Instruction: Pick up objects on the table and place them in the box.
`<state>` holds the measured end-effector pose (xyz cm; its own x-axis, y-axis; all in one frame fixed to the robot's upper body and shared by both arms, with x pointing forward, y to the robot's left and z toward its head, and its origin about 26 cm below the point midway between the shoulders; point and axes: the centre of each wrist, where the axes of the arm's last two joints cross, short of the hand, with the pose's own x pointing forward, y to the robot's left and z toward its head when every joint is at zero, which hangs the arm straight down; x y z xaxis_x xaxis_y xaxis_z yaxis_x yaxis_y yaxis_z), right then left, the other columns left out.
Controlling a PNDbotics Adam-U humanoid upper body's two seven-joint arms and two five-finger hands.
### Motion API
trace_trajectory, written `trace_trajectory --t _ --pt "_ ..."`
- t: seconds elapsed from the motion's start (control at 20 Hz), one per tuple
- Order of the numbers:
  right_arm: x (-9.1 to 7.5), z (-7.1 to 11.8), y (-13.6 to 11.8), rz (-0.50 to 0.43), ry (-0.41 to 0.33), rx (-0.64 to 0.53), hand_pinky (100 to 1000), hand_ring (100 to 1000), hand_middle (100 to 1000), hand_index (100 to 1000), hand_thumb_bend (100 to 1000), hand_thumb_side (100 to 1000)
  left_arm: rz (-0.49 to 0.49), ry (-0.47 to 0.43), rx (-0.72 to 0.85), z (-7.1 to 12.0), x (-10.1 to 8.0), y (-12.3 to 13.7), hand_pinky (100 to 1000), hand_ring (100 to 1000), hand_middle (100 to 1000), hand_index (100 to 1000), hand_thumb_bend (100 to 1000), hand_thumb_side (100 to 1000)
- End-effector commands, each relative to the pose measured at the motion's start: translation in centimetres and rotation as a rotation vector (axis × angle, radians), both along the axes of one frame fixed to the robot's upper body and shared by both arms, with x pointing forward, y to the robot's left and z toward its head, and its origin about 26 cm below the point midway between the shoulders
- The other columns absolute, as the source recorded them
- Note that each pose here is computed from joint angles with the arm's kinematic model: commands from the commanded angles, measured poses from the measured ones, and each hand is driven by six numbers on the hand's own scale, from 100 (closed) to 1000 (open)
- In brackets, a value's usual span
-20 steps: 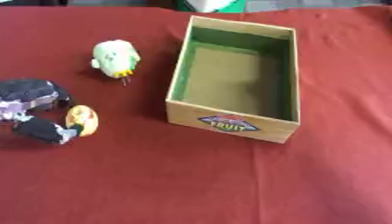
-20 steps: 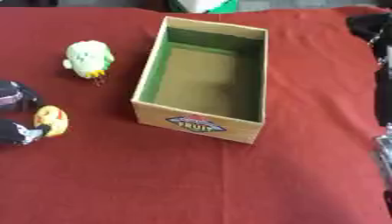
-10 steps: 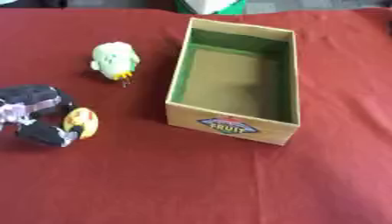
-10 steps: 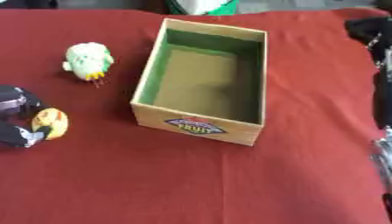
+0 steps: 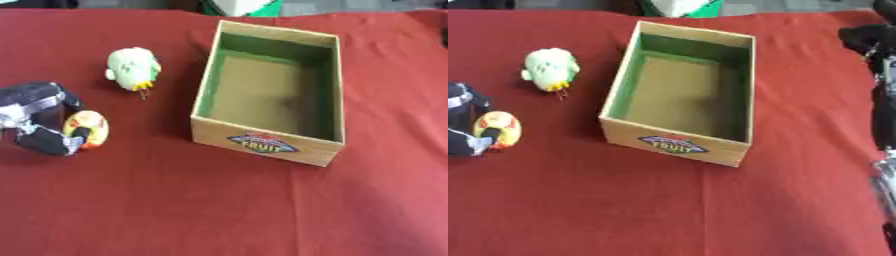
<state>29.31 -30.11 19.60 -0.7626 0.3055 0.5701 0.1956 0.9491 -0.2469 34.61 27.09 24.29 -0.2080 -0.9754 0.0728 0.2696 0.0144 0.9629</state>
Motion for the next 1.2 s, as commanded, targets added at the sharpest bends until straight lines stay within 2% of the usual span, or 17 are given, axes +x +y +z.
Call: trace_trajectory --t 0.05,0.25,0.45,0.7,0.85,1.2 --pt "-0.2 0.8 0.0 0.0 -0.025 -0.017 823 780 620 916 100 890 0.024 -0.092 0.0 1.6 -0.8 0.2 316 422 454 549 100 232" --pt "-0.3 0.7 0.0 0.001 -0.022 -0.017 824 780 620 917 100 893 0.029 -0.146 -0.012 1.5 -0.9 0.2 262 378 417 510 100 288" --pt "-0.3 0.7 0.0 -0.001 -0.019 -0.018 825 780 620 917 100 895 0.005 -0.234 -0.025 2.4 -1.3 -0.1 239 359 400 491 100 324" --pt "-0.3 0.8 -0.1 -0.004 -0.019 -0.022 824 781 621 917 100 895 -0.076 -0.393 -0.037 4.7 -2.2 -1.4 228 346 396 485 100 338" --pt "-0.3 0.8 -0.2 -0.002 -0.018 -0.026 824 781 622 917 100 895 -0.146 -0.493 -0.046 7.0 -3.0 -2.8 227 342 395 483 100 340" --pt "-0.2 1.3 -0.2 0.019 -0.024 -0.028 822 781 625 915 100 896 -0.278 -0.623 -0.075 11.0 -3.2 -6.5 237 324 388 475 100 352"
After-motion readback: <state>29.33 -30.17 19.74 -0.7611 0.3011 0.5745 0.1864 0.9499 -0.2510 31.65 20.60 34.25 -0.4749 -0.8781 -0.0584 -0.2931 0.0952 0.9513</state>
